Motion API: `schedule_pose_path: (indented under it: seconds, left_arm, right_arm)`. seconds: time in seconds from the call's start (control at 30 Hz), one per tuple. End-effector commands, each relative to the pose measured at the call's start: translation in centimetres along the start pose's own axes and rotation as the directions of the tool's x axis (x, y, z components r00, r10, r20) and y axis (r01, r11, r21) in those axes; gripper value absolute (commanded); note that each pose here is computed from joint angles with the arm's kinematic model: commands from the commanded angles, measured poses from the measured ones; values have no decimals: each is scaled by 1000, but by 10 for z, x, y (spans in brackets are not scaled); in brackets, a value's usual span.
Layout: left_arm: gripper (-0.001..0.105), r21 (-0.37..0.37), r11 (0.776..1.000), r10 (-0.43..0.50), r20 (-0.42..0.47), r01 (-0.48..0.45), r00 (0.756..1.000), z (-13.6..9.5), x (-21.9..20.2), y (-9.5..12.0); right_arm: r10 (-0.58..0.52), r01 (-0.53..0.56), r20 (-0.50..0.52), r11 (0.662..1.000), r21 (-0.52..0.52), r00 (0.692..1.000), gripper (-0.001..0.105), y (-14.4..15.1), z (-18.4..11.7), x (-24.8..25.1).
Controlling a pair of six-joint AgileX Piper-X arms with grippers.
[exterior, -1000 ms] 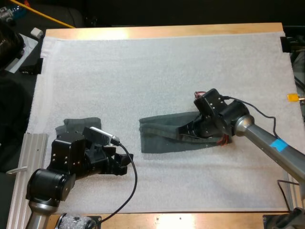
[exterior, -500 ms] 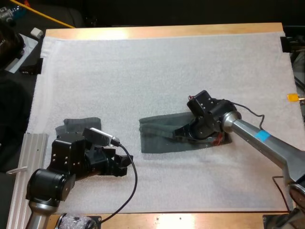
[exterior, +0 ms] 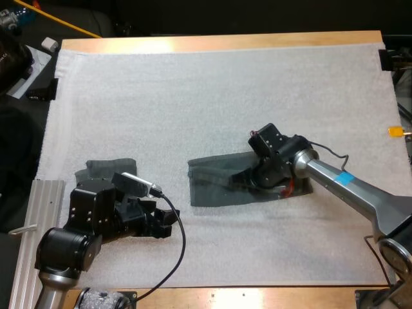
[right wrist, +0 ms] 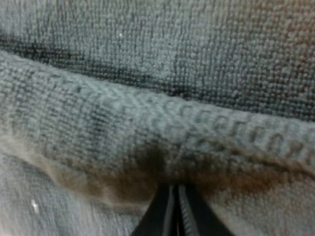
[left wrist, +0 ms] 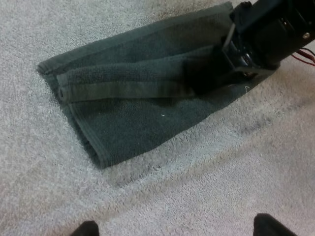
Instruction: Pick towel from pile, fold and stack
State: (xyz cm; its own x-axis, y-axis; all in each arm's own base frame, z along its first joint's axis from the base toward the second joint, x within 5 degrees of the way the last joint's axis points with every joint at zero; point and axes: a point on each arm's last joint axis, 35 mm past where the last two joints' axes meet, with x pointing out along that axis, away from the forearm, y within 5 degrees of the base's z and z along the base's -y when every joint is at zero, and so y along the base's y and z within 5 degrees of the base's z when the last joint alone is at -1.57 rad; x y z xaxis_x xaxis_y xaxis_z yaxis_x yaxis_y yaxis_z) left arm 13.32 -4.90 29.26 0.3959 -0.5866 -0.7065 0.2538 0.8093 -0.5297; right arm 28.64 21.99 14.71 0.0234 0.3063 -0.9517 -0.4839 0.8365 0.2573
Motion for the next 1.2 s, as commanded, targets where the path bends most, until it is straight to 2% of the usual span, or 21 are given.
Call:
schedule_pose_path:
  seconds: [0.0,0.13,0.3,0.33,0.37,0.47,0.6,0.7,0.77,0.87,1.03,1.13,1.17]
  left_arm:
    - [61,6,1000,-10,-2,10,1000,1,-1,-1]
    - [61,7,1000,-13,-3,13,1000,0,-1,-1]
    - [61,5,1000,-15,-7,16,1000,0,-1,-2]
    - [61,-3,1000,-15,-5,15,1000,0,-1,-2]
    - [61,-5,1000,-15,-9,14,1000,0,-1,-1]
    - [60,-5,1000,-14,-11,14,1000,-1,-1,-1]
    - [60,-6,1000,-15,-13,15,1000,-1,-1,-1]
    - [60,-5,1000,-16,-14,16,1000,-1,-1,-1]
    - [60,-4,1000,-17,-12,17,1000,0,-1,-1]
    - [60,-4,1000,-20,-14,20,1000,-1,-1,-1]
    - [61,-2,1000,-25,-15,25,1000,0,-1,-2]
    - [61,-1,1000,-26,-15,26,1000,0,-1,-2]
    - [60,-1,1000,-24,-12,24,1000,0,-1,-2]
  right_arm:
    - [-17,16,69,1000,19,997,0,2,10,3]
    - [-80,64,207,994,84,975,0,1,27,2]
    - [-179,119,390,978,173,903,0,0,54,-9]
    - [-165,109,380,981,162,910,0,-2,53,-13]
    - [-181,111,422,977,185,888,0,-5,61,-21]
    - [-211,124,480,971,206,851,0,-9,71,-35]
    - [-243,166,521,968,191,818,0,-5,76,-57]
    - [-242,193,518,970,148,820,0,1,72,-72]
    - [-231,199,499,973,118,835,0,4,68,-80]
    - [-207,196,426,978,71,881,0,6,57,-83]
    - [-124,129,226,992,-10,966,0,8,35,-76]
    - [-64,69,107,997,-42,992,0,13,23,-68]
    - [-57,64,126,997,-49,990,0,15,24,-68]
